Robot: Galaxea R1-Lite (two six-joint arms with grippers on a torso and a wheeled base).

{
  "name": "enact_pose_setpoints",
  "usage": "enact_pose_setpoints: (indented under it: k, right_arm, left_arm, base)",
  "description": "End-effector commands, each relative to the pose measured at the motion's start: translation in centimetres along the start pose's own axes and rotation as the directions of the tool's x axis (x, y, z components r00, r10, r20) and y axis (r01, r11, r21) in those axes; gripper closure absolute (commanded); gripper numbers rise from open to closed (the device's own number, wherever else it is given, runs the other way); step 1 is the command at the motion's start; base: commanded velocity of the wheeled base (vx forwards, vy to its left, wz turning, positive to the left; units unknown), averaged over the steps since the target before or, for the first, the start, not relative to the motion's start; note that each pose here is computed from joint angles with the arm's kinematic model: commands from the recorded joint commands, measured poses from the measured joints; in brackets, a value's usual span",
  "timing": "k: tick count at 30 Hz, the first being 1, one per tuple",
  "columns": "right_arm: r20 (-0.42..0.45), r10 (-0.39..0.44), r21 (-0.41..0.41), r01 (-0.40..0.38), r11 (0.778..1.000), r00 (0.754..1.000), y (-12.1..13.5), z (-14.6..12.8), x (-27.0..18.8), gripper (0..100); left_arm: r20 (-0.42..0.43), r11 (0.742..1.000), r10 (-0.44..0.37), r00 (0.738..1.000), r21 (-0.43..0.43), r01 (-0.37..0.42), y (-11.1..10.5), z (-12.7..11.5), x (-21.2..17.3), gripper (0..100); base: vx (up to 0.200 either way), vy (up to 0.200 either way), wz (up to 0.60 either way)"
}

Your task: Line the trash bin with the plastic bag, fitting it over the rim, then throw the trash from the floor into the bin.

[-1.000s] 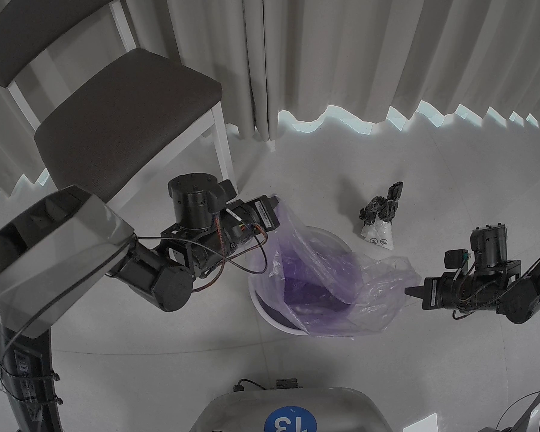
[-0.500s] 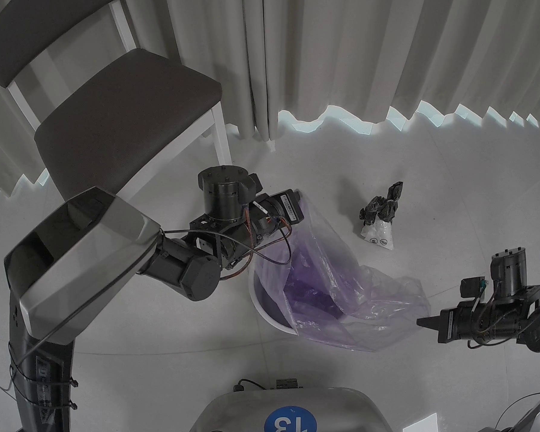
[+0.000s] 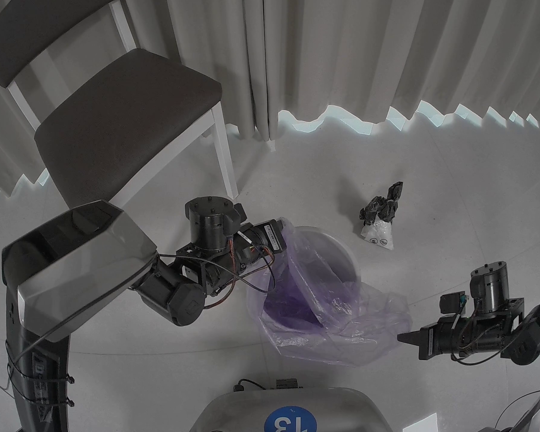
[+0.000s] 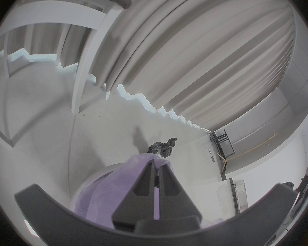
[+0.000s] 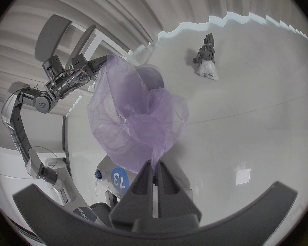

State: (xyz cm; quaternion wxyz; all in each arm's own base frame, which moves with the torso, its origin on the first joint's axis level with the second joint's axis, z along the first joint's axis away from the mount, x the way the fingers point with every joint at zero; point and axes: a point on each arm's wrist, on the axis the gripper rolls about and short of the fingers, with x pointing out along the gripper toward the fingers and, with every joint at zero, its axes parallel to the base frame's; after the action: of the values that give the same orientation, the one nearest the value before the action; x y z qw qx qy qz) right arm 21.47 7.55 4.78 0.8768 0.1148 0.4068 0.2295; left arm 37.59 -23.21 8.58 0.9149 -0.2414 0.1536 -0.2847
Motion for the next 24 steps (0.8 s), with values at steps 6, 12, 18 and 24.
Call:
enact_pose_setpoints:
  k: [6, 12, 18, 24]
  right_arm:
    - [0.013, -0.042, 0.043, 0.041, 0.998, 0.999, -3.4, 1.4, 5.9, 100]
    - [0.086, -0.065, 0.067, 0.059, 0.996, 0.994, -5.7, 4.0, 7.8, 100]
    - [0.123, -0.06, 0.08, 0.05, 0.996, 0.991, -5.7, 5.0, 8.0, 100]
    - [0.123, -0.07, 0.113, 0.056, 0.992, 0.99, -6.0, 5.0, 7.7, 100]
  left_arm:
    - [0.046, 1.0, 0.009, 0.999, 0.005, -0.01, 0.2, 1.3, -0.4, 100]
    - [0.094, 1.0, -0.011, 0.995, 0.013, 0.01, -0.9, 3.2, 0.2, 100]
    - [0.131, 1.0, 0.005, 0.991, 0.012, -0.007, -1.1, 4.9, 0.3, 100]
    - [0.129, 1.0, 0.014, 0.992, 0.011, -0.015, -1.1, 4.8, 0.2, 100]
  base:
    - [0.0, 0.0, 0.0]
    - [0.0, 0.0, 0.0]
    - [0.0, 0.0, 0.0]
    - [0.0, 0.0, 0.0]
